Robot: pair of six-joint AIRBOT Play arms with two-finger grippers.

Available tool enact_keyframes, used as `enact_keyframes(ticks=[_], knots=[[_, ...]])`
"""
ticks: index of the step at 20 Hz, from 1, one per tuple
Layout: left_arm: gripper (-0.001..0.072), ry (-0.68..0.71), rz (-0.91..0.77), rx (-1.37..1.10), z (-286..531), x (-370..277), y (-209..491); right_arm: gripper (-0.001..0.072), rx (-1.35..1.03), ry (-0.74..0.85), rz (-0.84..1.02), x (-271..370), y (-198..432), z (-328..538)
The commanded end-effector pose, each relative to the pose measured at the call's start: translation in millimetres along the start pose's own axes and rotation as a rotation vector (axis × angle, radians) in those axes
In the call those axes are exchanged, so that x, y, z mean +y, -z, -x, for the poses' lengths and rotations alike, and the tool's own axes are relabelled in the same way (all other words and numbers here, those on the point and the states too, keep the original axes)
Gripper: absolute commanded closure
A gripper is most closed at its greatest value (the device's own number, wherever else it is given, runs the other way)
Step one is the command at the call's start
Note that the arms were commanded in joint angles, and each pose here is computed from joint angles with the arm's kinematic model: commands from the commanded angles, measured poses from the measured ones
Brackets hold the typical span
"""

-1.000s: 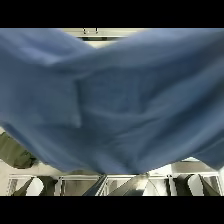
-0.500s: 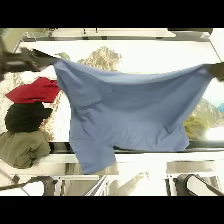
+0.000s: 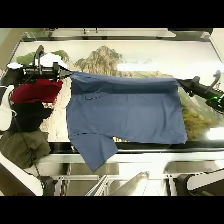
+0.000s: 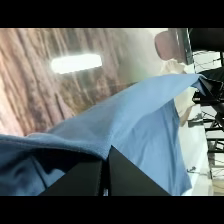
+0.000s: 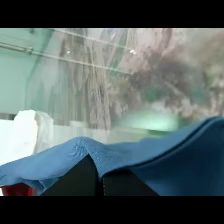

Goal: Fold the shirts.

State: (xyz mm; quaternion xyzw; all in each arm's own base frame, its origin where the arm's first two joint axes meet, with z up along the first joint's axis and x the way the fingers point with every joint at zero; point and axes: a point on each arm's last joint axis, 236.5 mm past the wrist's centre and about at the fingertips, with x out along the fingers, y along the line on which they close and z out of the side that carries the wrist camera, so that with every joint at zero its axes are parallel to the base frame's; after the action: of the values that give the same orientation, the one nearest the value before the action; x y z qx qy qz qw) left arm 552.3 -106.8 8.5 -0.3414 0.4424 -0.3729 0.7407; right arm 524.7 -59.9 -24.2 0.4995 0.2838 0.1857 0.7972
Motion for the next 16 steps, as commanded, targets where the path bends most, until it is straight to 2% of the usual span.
enact_keyframes(ticks=[1, 4, 6, 12, 16], knots=[[0.0697, -0.01, 0.007, -0.011, -9, 18, -14, 0.0695, 0.021, -0.063, -0.028, -15, -11, -17], [0.07, -0.013, -0.003, 0.039, -8, 18, -3, 0.0695, 0.165, 0.006, 0.053, -20, 3, -12], [0.0703, -0.07, 0.011, 0.139, -5, 32, 21, 0.0695, 0.264, 0.049, 0.093, -26, 18, -7], [0.0704, -0.239, 0.022, 0.35, -8, 60, 70, 0.0695, 0.376, 0.154, 0.118, -52, 41, 4], [0.0704, -0.315, 0.024, 0.369, -9, 73, 74, 0.0695, 0.37, 0.193, 0.128, -61, 39, 5]])
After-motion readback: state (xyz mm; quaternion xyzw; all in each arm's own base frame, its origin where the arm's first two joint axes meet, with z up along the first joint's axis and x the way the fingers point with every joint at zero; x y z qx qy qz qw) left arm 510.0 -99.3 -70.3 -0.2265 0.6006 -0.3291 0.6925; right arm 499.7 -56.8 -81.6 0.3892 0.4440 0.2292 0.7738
